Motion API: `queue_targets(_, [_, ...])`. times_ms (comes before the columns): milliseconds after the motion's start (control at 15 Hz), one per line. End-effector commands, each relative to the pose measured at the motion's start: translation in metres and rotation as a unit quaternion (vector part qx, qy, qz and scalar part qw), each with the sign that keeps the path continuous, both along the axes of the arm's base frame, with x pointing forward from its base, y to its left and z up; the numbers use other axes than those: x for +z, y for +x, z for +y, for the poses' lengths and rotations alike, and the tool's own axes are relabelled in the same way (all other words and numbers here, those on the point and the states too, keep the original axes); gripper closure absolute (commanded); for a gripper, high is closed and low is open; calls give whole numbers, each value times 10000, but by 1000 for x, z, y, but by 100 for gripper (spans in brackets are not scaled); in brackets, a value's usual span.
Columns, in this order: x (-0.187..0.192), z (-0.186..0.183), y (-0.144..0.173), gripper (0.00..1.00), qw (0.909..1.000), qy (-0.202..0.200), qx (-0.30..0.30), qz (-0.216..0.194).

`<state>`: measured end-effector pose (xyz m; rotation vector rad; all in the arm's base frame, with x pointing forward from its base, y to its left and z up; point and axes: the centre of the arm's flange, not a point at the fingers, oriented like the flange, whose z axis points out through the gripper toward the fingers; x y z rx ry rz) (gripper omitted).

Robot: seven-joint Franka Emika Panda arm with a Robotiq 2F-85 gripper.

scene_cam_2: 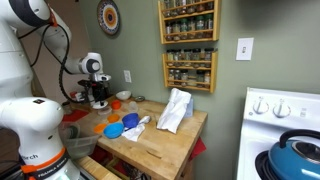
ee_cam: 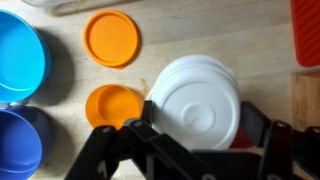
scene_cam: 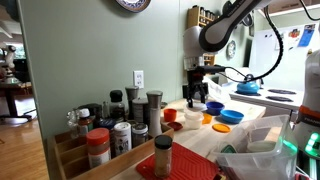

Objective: Pick up the white paper cup lid and put it on the clear lunch box, pick up the orange lid and put it on the orange lunch box

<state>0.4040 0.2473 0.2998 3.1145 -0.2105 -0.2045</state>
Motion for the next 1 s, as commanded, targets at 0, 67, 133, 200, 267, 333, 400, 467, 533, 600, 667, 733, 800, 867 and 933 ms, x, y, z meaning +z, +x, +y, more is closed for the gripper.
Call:
queue_targets(0, [-19,-2,16,39,10000,5,-51,-79])
queue_targets(67, [-23,-3,18,39,9999,29,-77,-91])
queue_targets(133, [-26,-4,19,39,9999,37,-95,-83])
queue_targets(200, [-29,-5,20,39,9999,56,-105,-94])
queue_targets(267, [-32,-5,21,39,9999,42,-116,-90])
queue_targets(333, [-34,-6,21,39,9999,51,-120,-94])
queue_targets(400, [-35,-7,20,39,9999,43,-122,-84])
queue_targets(467, [-36,-8,19,39,9999,36,-134,-88])
queue_targets(533, [-36,-9,19,39,9999,21,-145,-89])
queue_targets(600, [-36,-11,18,39,9998,16,-152,-95])
queue_targets(667, [-36,-11,18,39,9998,15,-153,-100])
queue_targets(733, [-35,-11,18,39,9998,11,-159,-117])
queue_targets(800, [-33,-11,18,39,9998,2,-150,-126])
queue_targets(867, [-30,-11,18,39,9998,-16,-132,-141])
queue_targets(933, [-28,-11,17,39,9998,-26,-123,-160])
